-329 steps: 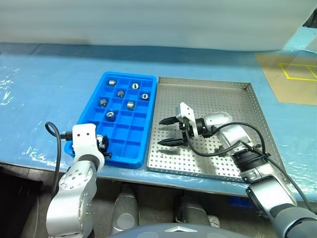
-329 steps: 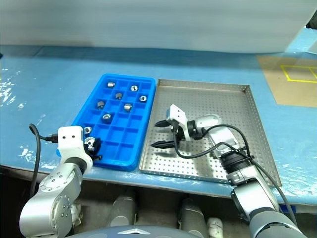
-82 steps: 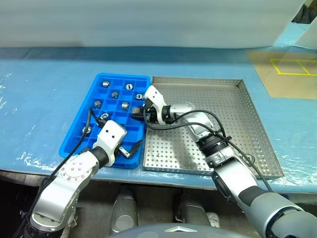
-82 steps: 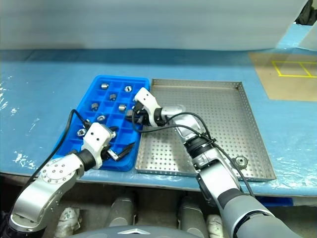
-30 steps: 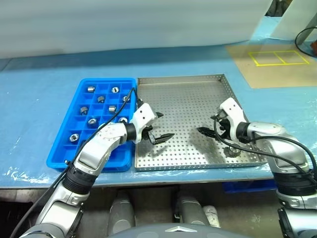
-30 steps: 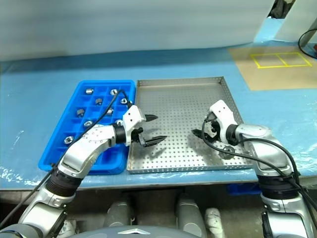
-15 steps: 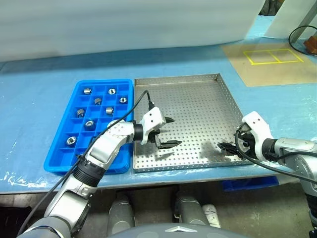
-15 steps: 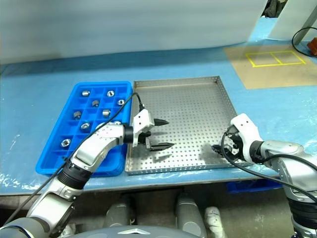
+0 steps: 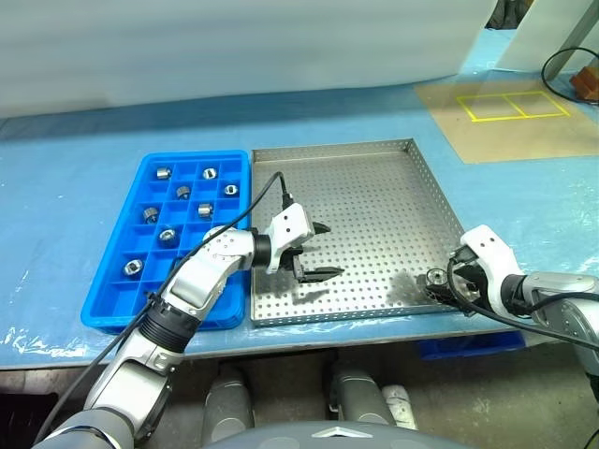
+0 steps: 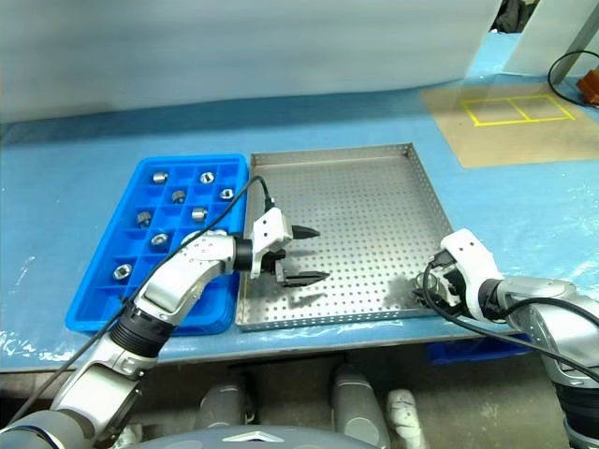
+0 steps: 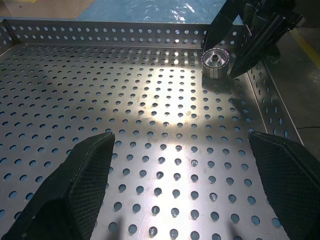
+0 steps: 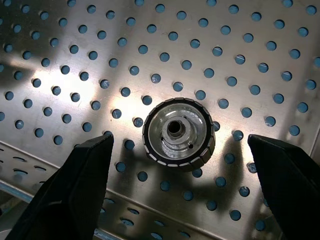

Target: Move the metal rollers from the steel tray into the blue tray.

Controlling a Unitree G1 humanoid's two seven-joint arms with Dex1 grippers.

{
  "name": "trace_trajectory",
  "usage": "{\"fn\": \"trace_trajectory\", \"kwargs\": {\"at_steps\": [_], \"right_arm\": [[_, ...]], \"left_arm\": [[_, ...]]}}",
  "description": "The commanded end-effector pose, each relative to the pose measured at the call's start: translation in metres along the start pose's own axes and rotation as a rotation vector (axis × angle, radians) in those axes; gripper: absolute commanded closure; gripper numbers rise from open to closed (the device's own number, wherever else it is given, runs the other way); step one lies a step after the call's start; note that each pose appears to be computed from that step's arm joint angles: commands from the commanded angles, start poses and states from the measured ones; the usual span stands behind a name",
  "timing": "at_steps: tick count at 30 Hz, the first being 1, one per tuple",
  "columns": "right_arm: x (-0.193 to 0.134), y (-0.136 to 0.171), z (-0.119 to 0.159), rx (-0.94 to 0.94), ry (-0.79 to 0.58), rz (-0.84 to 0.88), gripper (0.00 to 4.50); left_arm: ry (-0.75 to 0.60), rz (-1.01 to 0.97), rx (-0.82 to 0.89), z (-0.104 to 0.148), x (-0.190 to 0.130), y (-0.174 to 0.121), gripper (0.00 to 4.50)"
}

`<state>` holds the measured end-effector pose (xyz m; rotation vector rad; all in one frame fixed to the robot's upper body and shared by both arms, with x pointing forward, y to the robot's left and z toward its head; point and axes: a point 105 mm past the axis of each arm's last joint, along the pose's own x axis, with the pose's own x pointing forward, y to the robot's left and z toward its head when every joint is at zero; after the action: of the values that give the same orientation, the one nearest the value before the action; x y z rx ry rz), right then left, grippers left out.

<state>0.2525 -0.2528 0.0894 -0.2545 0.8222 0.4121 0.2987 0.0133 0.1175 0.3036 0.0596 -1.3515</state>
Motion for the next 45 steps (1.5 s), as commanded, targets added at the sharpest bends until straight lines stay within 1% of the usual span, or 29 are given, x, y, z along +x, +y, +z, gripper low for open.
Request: {"fn": "trace_trajectory", "kwargs": {"at_steps": [1,2,5,6,8,11,15,17,21,24,26,27,34,41,45], "right_arm": [[0.007,0.002,0.002,0.012,-0.012,0.013,0.46],[0.009,0.002,0.003,0.015,-0.017,0.016,0.64],[0.013,0.003,0.002,0.016,-0.018,0.021,1.64],[0.014,0.004,0.003,0.017,-0.021,0.028,2.07],[0.016,0.006,0.005,0.019,-0.032,0.039,2.74],[0.017,0.005,0.009,0.017,-0.043,0.037,2.79],[0.018,-0.004,0.020,-0.008,-0.070,-0.010,2.79],[0.020,0.001,0.035,-0.032,-0.121,0.024,2.79],[0.028,0.024,0.071,-0.116,-0.262,0.127,2.79],[0.035,0.041,0.091,-0.171,-0.335,0.198,2.79],[0.038,0.063,0.110,-0.221,-0.401,0.293,2.79],[0.039,0.069,0.115,-0.235,-0.418,0.319,2.79],[0.054,0.120,0.140,-0.366,-0.447,0.540,2.79],[0.055,0.154,0.167,-0.435,-0.522,0.710,2.79],[0.054,0.180,0.179,-0.495,-0.551,0.818,2.79]], "left_arm": [[-0.038,-0.009,0.040,0.014,0.001,-0.002,0.00],[-0.039,-0.007,0.040,0.014,0.001,-0.002,0.00],[-0.039,-0.001,0.040,0.014,0.001,-0.001,0.00],[-0.038,0.001,0.040,0.014,0.001,-0.001,0.00],[-0.037,0.008,0.039,0.013,0.000,0.000,0.00],[-0.036,0.019,0.039,0.014,-0.001,0.000,0.00],[-0.035,0.044,0.026,0.014,-0.007,0.003,0.00],[-0.028,0.068,0.021,0.014,-0.013,0.004,0.00],[-0.016,0.115,-0.004,0.011,-0.025,0.003,0.00],[-0.010,0.159,-0.029,0.008,-0.035,0.000,0.00],[-0.006,0.207,-0.049,0.007,-0.043,-0.002,0.00],[-0.004,0.220,-0.055,0.006,-0.045,-0.003,0.00],[0.022,0.383,-0.094,0.001,-0.068,-0.007,0.00],[0.043,0.523,-0.137,-0.002,-0.090,-0.021,0.00],[0.056,0.597,-0.167,-0.003,-0.101,-0.033,0.00]]}}
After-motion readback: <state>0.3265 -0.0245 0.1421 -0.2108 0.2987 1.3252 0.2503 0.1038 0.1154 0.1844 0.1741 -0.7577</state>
